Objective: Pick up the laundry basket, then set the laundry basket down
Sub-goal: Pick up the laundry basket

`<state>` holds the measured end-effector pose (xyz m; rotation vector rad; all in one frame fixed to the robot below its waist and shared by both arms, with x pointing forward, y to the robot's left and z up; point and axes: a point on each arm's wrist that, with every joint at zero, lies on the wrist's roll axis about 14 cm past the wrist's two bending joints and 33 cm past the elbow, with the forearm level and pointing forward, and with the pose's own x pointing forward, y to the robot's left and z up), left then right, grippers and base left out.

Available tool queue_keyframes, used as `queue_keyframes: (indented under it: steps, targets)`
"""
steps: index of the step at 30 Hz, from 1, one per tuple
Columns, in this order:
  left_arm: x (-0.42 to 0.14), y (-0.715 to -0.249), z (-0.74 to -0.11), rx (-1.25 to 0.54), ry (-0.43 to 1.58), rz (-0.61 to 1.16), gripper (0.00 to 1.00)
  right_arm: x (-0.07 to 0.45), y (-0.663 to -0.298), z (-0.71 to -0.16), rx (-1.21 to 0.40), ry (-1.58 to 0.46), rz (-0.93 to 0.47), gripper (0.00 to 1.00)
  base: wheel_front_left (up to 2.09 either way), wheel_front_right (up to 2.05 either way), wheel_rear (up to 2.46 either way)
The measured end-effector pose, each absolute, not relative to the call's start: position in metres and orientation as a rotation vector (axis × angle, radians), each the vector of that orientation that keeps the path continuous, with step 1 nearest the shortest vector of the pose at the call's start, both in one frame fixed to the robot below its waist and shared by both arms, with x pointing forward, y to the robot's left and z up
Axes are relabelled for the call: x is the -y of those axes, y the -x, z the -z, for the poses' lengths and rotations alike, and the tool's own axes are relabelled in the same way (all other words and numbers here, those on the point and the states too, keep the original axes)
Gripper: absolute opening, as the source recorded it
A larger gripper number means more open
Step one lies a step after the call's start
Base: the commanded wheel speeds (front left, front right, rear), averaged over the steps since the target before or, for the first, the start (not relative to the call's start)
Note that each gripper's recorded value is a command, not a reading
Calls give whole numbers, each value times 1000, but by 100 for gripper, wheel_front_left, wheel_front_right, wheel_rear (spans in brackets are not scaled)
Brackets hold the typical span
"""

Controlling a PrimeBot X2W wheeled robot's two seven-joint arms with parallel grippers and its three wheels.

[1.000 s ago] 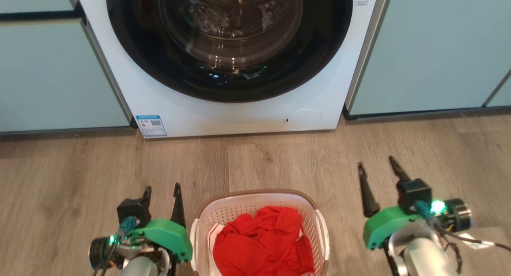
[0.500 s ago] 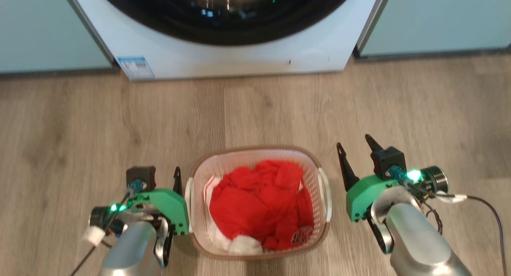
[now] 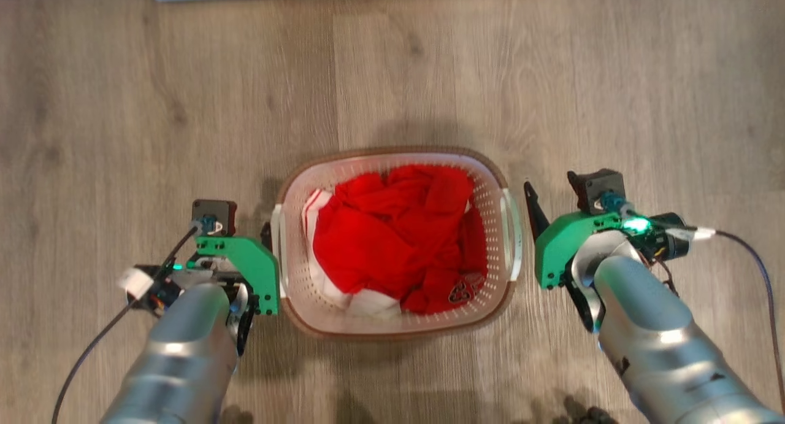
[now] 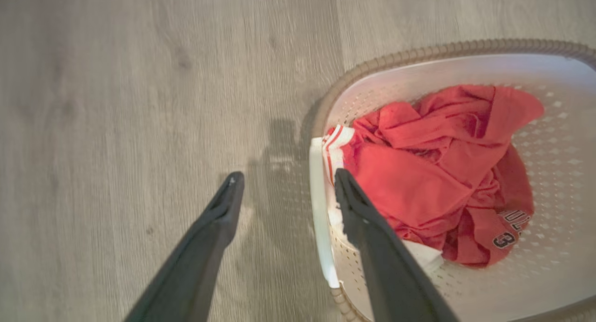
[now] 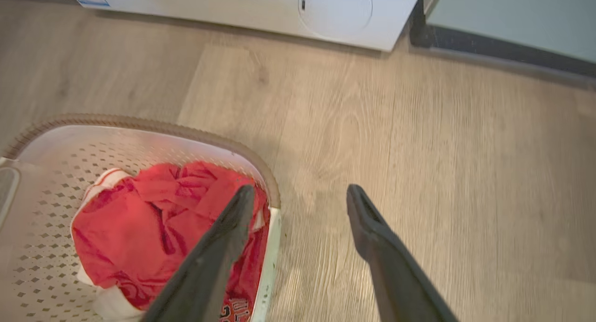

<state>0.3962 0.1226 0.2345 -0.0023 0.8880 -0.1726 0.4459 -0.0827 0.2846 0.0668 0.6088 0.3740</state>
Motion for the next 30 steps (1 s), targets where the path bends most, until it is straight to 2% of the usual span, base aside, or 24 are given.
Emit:
queue_keyframes:
  steps: [7,11,23,30]
  targets:
    - [-109,-370,-195,-1082,-1,286,100,79,-427,-230,-842,-90,-386,100,0,0,0]
    - [-107,-365,-184,-1133,-4,305,100,75,-420,-215,-907,-123,-384,100,0,0,0]
    - [-102,-367,-158,-1232,-45,356,100,64,-414,-185,-1031,-184,-395,100,0,0,0]
    - [-97,-373,-141,-1272,-54,385,100,64,-427,-169,-1062,-205,-382,100,0,0,0]
